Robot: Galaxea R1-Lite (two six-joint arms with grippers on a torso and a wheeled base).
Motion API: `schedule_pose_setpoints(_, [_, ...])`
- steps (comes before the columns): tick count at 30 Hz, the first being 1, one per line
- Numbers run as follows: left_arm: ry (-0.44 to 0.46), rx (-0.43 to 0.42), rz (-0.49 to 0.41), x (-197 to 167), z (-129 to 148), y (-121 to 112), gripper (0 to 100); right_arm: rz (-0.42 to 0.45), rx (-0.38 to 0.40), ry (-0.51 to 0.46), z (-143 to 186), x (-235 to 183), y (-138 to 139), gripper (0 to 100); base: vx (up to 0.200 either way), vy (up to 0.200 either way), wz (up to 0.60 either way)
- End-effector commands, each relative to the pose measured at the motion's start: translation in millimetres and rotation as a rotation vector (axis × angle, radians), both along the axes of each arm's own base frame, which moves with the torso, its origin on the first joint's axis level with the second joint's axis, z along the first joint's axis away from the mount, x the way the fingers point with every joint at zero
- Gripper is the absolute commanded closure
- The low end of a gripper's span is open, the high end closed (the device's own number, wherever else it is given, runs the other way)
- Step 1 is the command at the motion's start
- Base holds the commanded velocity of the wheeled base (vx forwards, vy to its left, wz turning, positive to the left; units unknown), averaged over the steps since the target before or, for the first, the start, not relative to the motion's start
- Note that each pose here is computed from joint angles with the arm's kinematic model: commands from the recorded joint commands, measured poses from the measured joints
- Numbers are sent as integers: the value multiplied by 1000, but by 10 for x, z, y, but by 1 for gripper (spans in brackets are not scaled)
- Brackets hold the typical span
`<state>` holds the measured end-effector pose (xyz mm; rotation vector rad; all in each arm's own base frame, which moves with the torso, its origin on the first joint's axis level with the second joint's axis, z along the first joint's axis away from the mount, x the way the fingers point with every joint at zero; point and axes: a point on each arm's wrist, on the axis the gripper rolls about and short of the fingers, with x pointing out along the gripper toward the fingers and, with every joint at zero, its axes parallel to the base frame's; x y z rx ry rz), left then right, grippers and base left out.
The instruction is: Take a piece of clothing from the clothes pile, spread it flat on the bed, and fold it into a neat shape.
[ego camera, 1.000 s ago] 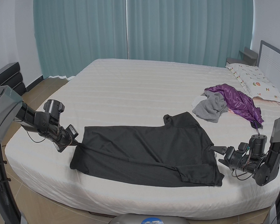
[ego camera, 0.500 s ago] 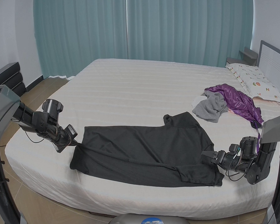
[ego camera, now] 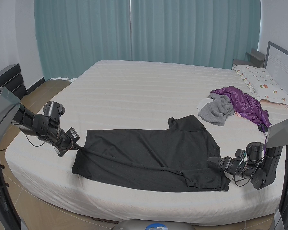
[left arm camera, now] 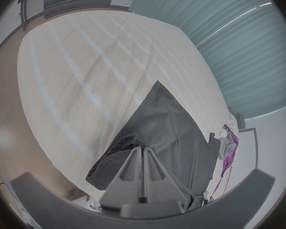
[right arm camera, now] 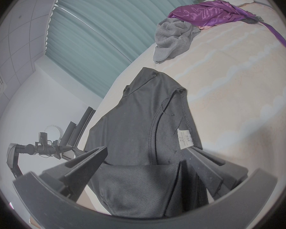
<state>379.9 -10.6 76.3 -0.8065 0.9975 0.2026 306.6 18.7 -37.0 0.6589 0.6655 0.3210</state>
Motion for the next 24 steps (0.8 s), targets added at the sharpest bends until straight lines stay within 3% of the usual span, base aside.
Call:
schedule_pose_setpoints(1, [0,0,1,-2,5,0,100,-3,-10,12,-38,-26,-29,0,0,0,0])
schedule_pose_setpoints(8, [-3,-1,2,-5,16,0,100,25,-65,45,-150,-144,-63,0,0,0,0])
schedule_pose_setpoints(9, [-3,-1,2,-5,16,0,100,33,-78,42,-157,-159,-67,100,0,0,0])
schedule_pose_setpoints(24, [-5,3,-1,-145,122,3,100,10,-71,-74,165,-304,-170,100,0,0,0])
